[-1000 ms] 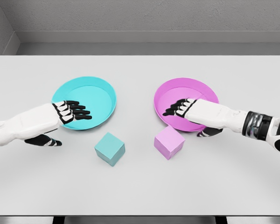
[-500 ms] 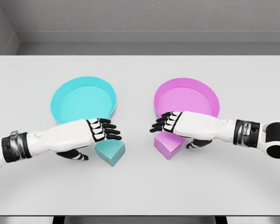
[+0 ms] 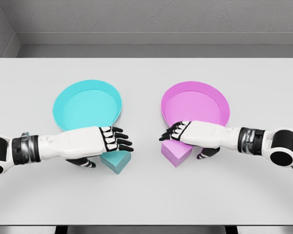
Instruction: Place the blocks in the corresponding plates according to their colors
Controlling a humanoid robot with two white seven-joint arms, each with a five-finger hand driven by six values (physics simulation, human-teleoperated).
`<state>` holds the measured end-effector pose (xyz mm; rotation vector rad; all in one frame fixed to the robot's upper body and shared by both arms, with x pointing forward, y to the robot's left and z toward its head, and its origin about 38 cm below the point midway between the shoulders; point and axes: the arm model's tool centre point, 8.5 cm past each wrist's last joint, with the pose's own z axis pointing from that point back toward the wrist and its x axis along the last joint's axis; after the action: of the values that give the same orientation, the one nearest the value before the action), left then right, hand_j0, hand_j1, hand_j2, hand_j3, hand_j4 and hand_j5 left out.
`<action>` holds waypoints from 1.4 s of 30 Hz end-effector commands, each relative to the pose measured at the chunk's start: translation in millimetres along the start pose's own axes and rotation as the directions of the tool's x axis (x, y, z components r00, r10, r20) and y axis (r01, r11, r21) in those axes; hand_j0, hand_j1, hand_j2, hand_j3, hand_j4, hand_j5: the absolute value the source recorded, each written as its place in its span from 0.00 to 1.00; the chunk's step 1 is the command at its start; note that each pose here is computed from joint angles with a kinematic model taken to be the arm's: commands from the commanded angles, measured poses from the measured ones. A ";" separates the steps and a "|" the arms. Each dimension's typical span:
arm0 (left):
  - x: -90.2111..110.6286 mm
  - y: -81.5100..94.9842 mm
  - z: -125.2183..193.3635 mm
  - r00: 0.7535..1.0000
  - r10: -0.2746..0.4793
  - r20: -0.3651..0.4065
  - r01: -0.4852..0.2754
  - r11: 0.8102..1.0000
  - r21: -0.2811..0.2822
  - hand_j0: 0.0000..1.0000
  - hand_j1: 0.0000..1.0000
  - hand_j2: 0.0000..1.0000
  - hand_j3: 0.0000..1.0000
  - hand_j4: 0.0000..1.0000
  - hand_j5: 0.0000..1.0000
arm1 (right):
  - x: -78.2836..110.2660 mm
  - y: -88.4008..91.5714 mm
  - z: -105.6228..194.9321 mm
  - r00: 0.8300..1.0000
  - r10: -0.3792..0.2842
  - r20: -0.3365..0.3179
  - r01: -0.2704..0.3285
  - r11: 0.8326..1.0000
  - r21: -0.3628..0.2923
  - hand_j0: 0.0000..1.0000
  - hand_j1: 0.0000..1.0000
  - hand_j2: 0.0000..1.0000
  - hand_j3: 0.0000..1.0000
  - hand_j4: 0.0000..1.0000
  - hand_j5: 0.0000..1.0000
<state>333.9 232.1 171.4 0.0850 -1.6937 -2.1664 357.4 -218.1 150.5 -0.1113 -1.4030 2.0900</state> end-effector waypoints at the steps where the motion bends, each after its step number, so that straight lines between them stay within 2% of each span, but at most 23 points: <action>1: 3.0 -7.3 -2.4 1.000 0.015 0.011 -0.015 0.999 -0.030 1.00 1.00 1.00 1.00 1.00 1.00 | 0.7 5.6 0.5 1.000 -0.001 0.006 0.000 0.999 0.038 1.00 1.00 1.00 1.00 1.00 1.00; 3: 2.1 -5.4 -3.4 1.000 0.005 0.015 -0.004 0.999 -0.052 1.00 1.00 1.00 1.00 1.00 1.00 | 0.3 4.5 0.9 1.000 0.000 0.004 -0.001 0.999 0.034 1.00 1.00 1.00 1.00 1.00 1.00; 7: 4.2 -2.8 -11.0 0.999 -0.005 0.038 0.007 0.998 -0.059 1.00 1.00 1.00 1.00 1.00 1.00 | 0.3 2.5 1.6 1.000 0.004 0.005 -0.004 1.000 0.028 1.00 1.00 1.00 1.00 1.00 1.00; 10: 3.8 -0.9 -13.0 0.999 -0.021 0.041 0.024 0.997 -0.072 1.00 1.00 1.00 1.00 1.00 1.00 | -2.4 -14.1 8.3 0.999 0.029 0.014 -0.028 0.999 -0.018 1.00 1.00 1.00 1.00 1.00 1.00; 13: 3.7 -0.5 -15.9 0.998 -0.034 0.053 0.040 0.993 -0.109 1.00 1.00 1.00 1.00 1.00 1.00 | -2.3 -15.2 8.3 0.999 0.029 0.016 -0.028 0.999 -0.022 1.00 1.00 1.00 1.00 1.00 1.00; 17: 2.1 5.4 -16.7 0.997 -0.050 0.055 0.056 0.993 -0.108 1.00 1.00 1.00 1.00 1.00 1.00 | -1.4 -18.8 5.2 0.999 0.032 0.017 -0.031 0.999 -0.027 1.00 1.00 1.00 1.00 1.00 1.00; 19: 4.4 3.8 -21.5 0.996 -0.058 0.075 0.068 0.989 -0.129 1.00 1.00 1.00 1.00 1.00 1.00 | 1.4 -25.7 -0.5 0.999 0.042 0.026 -0.041 0.998 -0.036 1.00 1.00 1.00 1.00 1.00 1.00; 23: 5.3 7.0 -26.7 0.993 -0.073 0.093 0.086 0.987 -0.139 1.00 1.00 1.00 1.00 1.00 1.00 | 5.9 -19.5 -4.9 0.998 0.039 0.051 -0.038 0.999 -0.020 1.00 1.00 1.00 1.00 1.00 1.00; 28: 6.0 9.0 -30.0 0.991 -0.082 0.104 0.098 0.984 -0.151 1.00 1.00 1.00 1.00 1.00 1.00 | 5.4 -17.4 -4.1 0.998 0.037 0.048 -0.036 0.999 -0.009 1.00 1.00 1.00 1.00 1.00 1.00; 30: 7.7 9.9 -34.7 0.989 -0.089 0.119 0.107 0.981 -0.162 1.00 1.00 1.00 1.00 1.00 1.00 | 5.0 -15.2 -3.7 0.998 0.037 0.047 -0.038 0.999 0.016 0.98 0.98 0.98 0.98 0.98 0.98; 33: 7.2 10.5 -34.7 0.988 -0.093 0.119 0.113 0.979 -0.170 1.00 1.00 1.00 1.00 1.00 1.00 | 3.6 -11.9 -1.8 0.999 0.031 0.041 -0.032 0.999 0.021 0.95 0.95 0.95 0.95 0.95 0.95; 36: 6.1 13.9 -34.6 0.988 -0.102 0.118 0.121 0.978 -0.169 1.00 1.00 1.00 1.00 1.00 1.00 | 3.8 -10.1 -1.7 0.999 0.027 0.043 -0.028 0.999 0.024 0.88 0.88 0.88 0.88 0.88 0.88; 38: 6.1 10.9 -34.6 0.988 -0.099 0.119 0.120 0.975 -0.189 1.00 1.00 1.00 1.00 1.00 1.00 | 5.5 -10.2 -0.9 0.997 0.039 0.062 -0.040 0.999 0.025 0.61 0.61 0.61 0.61 0.61 0.61; 40: 4.5 10.6 -34.0 0.988 -0.103 0.115 0.126 0.970 -0.207 1.00 1.00 1.00 1.00 1.00 1.00 | 5.9 -10.5 -0.6 0.997 0.042 0.066 -0.044 0.999 0.025 0.53 0.53 0.53 0.53 0.53 0.53; 42: 3.6 9.7 -33.2 0.987 -0.114 0.113 0.136 0.965 -0.223 1.00 1.00 1.00 1.00 1.00 1.00 | 6.0 -10.5 -0.6 0.997 0.042 0.068 -0.044 0.999 0.025 0.52 0.52 0.52 0.52 0.52 0.52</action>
<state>342.3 197.4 173.4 0.0211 -1.5286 -2.4758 358.3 -211.8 161.4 -0.0713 -1.4255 2.1587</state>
